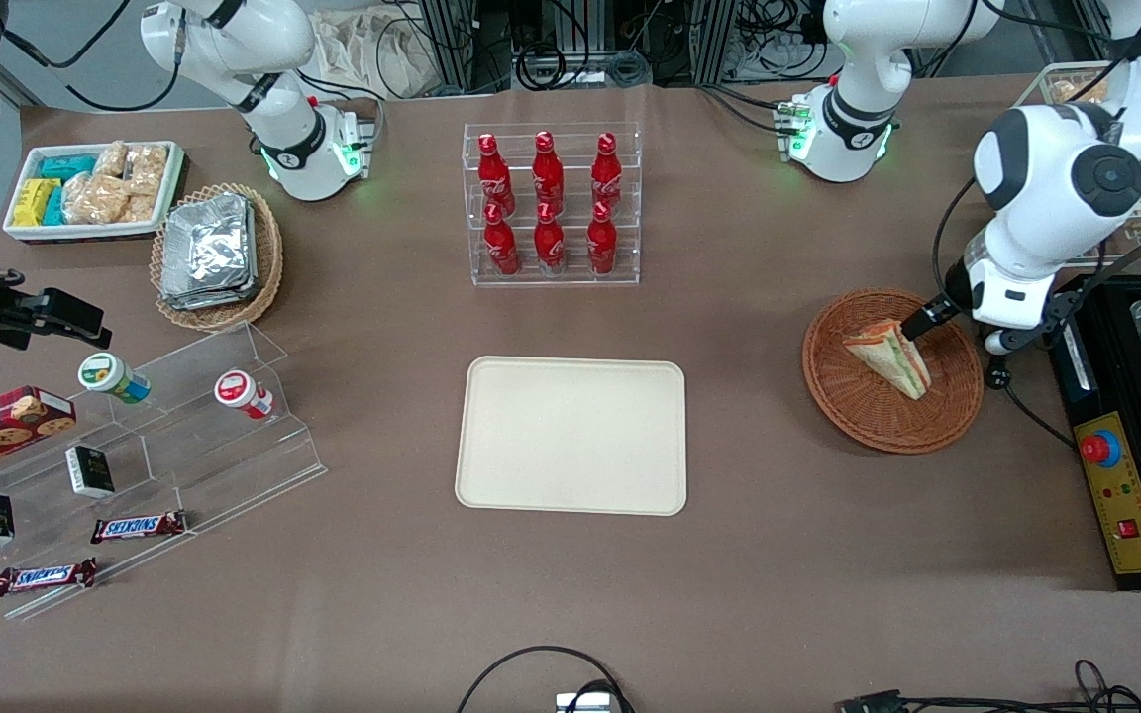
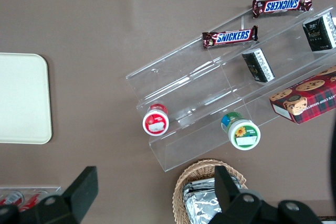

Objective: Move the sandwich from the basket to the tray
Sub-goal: 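Lower the open left gripper over the sandwich in the wicker basket, then close the left gripper on the wrapped sandwich and lift it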

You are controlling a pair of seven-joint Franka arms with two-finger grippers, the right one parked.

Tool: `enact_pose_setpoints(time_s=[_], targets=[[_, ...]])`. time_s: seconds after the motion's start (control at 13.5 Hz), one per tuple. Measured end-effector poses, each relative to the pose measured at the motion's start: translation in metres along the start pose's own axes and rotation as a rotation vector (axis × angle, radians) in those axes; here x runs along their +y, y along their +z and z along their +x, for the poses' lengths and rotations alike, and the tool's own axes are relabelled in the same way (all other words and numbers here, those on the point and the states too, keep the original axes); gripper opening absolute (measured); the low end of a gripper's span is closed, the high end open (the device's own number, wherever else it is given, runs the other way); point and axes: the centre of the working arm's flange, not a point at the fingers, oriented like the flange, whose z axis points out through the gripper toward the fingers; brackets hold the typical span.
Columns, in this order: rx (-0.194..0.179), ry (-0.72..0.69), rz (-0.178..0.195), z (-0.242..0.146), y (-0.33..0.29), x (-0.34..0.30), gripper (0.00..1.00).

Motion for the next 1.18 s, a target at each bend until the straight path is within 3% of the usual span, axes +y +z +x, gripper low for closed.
enact_pose_setpoints(time_s=[0.22, 0.74, 1.18], targets=[[0.021, -0.032, -0.011, -0.013, 0.034, 0.008, 1.0], [0.031, -0.032, -0.009, -0.019, 0.074, 0.019, 1.0], [0.036, 0.003, 0.011, -0.02, 0.098, 0.017, 0.96]])
